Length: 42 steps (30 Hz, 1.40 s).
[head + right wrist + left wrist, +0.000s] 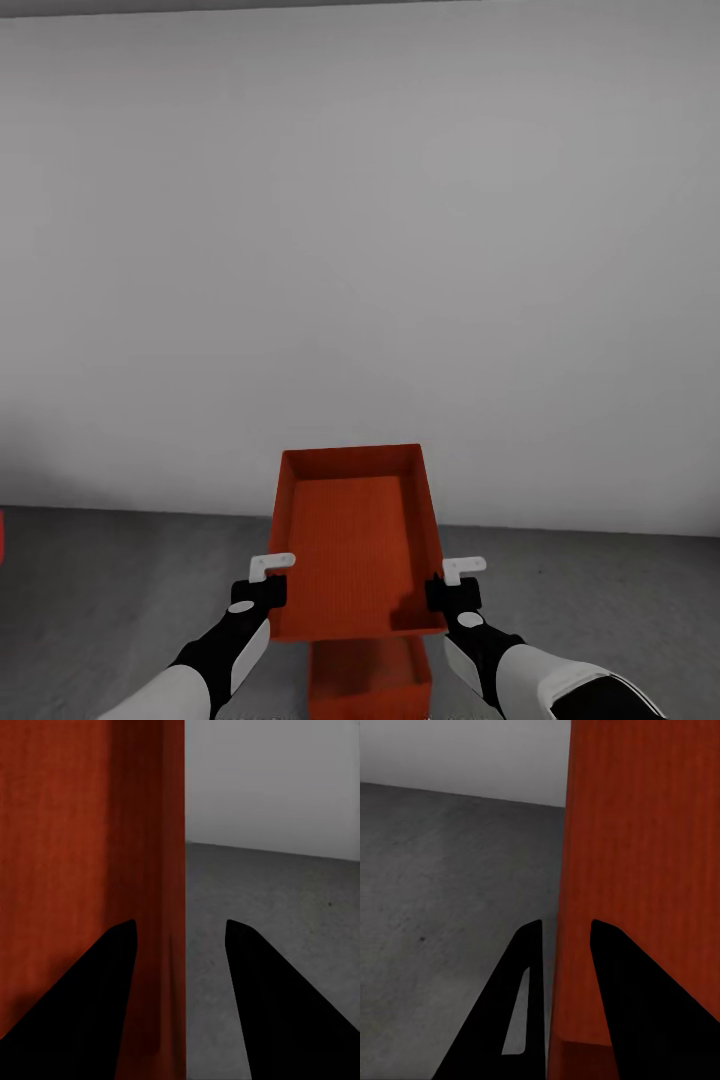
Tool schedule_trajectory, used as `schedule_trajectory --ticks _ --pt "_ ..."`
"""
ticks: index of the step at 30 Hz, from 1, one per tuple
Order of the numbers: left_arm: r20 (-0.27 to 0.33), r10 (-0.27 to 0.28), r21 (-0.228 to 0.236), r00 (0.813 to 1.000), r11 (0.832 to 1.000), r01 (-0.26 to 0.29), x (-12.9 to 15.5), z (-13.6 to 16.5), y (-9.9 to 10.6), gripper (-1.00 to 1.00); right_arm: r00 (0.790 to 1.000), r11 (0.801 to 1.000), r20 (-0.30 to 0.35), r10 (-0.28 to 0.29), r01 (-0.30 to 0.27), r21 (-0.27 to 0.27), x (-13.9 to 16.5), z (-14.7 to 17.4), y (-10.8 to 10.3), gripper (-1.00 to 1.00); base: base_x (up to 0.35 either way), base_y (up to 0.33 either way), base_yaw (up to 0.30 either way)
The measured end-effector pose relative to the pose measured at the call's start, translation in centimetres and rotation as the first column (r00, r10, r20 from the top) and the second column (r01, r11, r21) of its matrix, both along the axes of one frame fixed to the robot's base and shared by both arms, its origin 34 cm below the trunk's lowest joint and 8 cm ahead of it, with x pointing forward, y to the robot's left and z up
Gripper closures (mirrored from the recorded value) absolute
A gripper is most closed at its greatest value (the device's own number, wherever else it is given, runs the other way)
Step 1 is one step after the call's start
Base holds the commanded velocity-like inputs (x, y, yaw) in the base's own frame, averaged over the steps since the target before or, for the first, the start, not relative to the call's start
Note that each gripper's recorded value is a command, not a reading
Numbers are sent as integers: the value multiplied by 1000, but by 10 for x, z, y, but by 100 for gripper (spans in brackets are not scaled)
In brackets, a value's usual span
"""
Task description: Move the two storage containers from the living room to the garage. In the garage, place one container on the floor and stack the other container on top of it (either order is fine).
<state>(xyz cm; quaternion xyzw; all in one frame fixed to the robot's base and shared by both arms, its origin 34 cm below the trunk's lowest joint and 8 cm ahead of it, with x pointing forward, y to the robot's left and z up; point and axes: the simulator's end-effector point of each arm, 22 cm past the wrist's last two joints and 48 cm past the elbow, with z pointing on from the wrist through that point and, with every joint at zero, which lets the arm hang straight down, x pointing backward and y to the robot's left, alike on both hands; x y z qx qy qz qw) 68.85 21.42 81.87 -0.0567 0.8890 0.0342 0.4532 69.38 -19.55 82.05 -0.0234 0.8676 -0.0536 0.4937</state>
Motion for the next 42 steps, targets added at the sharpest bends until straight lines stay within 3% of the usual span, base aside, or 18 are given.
schedule_trajectory --ticks 42 --pt "-66 0 0 998 1000 0 -10 -36 0 100 998 1000 -66 -1 2 2 -10 -37 0 100 39 0 72"
